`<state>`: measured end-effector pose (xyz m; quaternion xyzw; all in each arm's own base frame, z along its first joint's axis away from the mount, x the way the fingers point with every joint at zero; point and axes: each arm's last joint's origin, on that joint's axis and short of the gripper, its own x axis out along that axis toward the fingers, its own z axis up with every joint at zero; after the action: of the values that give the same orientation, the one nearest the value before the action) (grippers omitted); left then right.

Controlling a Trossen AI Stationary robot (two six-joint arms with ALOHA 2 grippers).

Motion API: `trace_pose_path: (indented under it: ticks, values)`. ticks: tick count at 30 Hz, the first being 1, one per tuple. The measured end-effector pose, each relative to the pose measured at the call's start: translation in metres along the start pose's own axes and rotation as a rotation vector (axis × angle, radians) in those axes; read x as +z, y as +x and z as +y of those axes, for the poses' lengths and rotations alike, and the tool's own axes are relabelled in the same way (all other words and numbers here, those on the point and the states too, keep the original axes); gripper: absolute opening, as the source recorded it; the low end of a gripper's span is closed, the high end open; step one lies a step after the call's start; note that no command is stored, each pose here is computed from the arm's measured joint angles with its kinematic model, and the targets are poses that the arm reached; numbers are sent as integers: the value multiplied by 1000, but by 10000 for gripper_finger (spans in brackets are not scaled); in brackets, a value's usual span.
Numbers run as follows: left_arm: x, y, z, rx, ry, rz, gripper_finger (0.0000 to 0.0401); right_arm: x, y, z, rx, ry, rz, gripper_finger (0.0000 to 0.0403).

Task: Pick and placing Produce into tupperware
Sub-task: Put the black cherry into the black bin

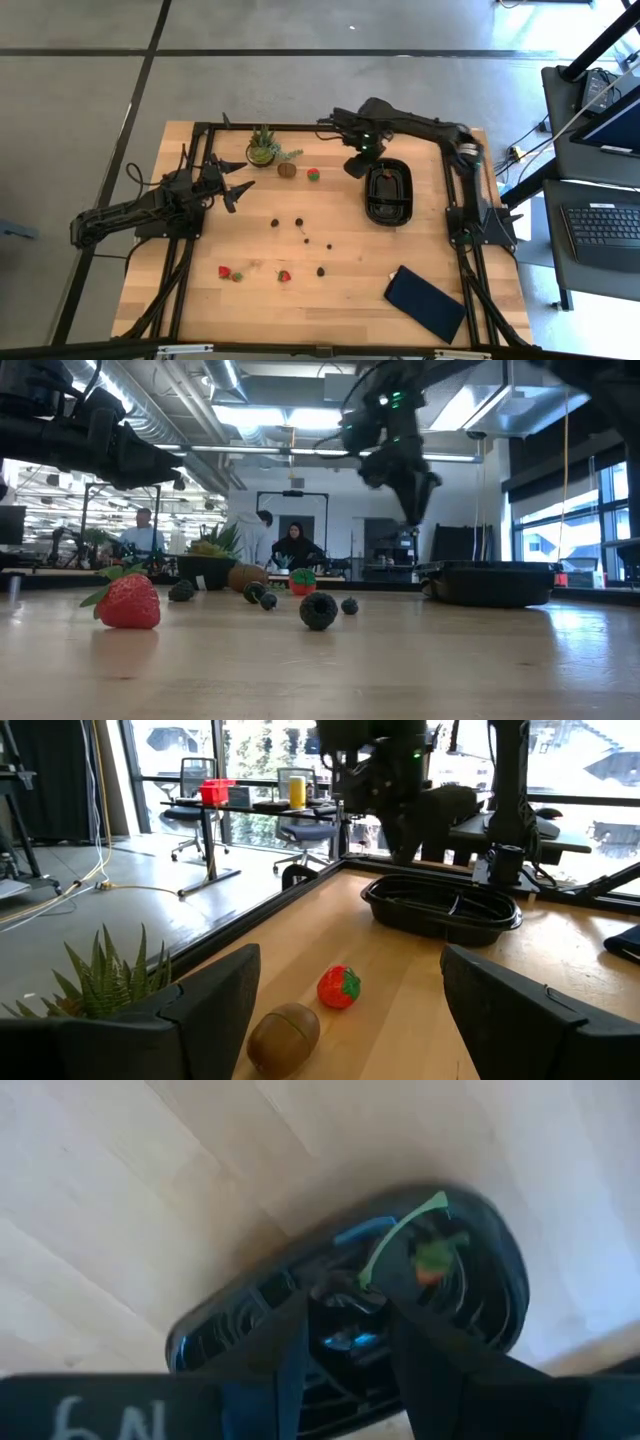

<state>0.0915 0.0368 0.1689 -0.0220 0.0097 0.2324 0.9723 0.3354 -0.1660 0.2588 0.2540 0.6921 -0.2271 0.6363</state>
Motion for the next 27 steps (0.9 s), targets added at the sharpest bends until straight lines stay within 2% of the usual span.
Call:
trace_pose_path:
  ticks: [5,10,21,27]
  values:
    - [0,0,0,0,0,0,302,-42,7,-10,29,54,-109,131]
    - [0,0,0,0,0,0,302,-67,28,-18,65,84,-228,131]
    - [0,0,0,0,0,0,302,-86,83,-27,58,137,-192,131]
    - [0,0,0,0,0,-3,302,-87,93,-28,65,138,-216,131]
